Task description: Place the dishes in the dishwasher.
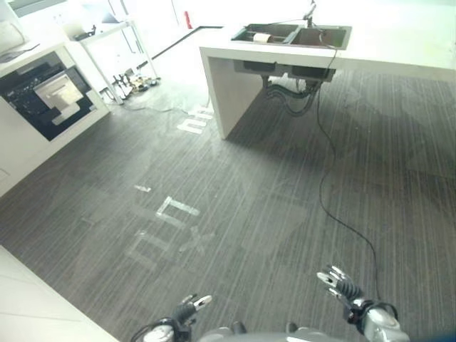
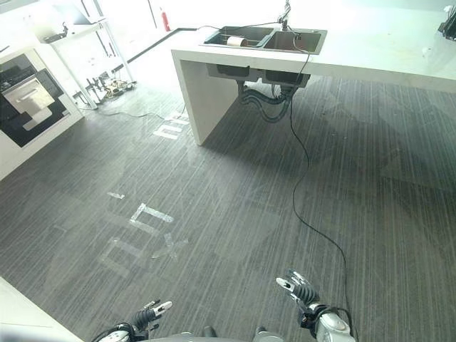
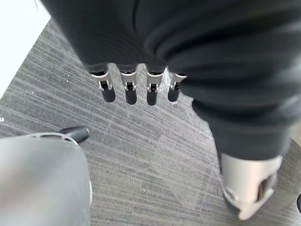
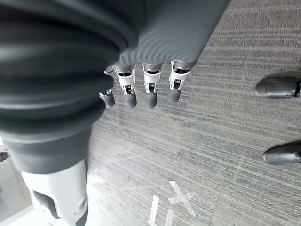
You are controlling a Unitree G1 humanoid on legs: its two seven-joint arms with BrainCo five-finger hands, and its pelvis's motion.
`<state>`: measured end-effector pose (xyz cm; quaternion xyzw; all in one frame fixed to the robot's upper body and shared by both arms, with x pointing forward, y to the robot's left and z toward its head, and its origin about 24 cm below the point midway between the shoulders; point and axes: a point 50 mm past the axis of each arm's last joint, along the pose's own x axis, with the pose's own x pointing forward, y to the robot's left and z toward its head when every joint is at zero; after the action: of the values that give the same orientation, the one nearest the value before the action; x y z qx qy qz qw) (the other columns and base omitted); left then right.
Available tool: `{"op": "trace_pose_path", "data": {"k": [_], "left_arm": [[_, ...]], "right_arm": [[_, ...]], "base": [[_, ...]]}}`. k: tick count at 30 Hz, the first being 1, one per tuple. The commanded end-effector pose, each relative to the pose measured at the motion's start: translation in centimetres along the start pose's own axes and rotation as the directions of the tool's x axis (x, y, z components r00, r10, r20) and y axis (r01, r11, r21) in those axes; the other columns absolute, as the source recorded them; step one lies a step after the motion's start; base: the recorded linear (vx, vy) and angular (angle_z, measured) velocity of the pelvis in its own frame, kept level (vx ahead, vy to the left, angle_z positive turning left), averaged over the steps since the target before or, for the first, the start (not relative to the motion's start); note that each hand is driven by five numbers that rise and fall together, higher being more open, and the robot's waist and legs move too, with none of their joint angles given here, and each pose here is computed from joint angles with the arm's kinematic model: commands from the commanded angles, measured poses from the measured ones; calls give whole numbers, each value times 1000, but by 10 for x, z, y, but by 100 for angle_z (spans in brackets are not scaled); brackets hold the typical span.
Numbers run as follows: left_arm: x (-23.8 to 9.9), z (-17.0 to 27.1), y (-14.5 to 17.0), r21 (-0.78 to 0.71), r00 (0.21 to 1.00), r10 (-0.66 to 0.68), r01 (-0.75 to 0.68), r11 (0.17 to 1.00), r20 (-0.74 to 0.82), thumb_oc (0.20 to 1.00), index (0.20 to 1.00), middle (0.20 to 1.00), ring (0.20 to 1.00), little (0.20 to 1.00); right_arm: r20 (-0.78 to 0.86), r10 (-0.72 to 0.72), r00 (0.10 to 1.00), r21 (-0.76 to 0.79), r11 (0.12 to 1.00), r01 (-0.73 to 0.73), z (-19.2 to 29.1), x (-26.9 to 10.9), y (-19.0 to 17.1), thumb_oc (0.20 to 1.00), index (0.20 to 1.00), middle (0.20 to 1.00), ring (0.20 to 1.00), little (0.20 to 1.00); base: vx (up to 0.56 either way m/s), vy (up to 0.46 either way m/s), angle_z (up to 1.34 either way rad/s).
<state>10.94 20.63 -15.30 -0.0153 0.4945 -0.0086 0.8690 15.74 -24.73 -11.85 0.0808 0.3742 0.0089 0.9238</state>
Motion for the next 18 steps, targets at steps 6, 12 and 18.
{"op": "trace_pose_path", "data": {"k": [6,12,18], "left_arm": [[4,36,2,-105,984,-32,51,993,172,1000,1000,1000,1000,1000],[3,9,-11,-222,985,-163,171,960,53,1000,1000,1000,1000,1000],[7,8,-24,-214,980,-199,195,957,3,1000,1000,1000,1000,1000]], "right_arm": [[71,20,997,-16,1000,-19,29,7,-2,1000,1000,1000,1000,1000],[18,30,999,2,1000,-30,15,8,2,1000,1000,1000,1000,1000],[-16,49,999,6,999,-49,5,8,9,1000,1000,1000,1000,1000]], "base": [[-4,-190,-3],[73,-80,4],[9,99,-11]]}}
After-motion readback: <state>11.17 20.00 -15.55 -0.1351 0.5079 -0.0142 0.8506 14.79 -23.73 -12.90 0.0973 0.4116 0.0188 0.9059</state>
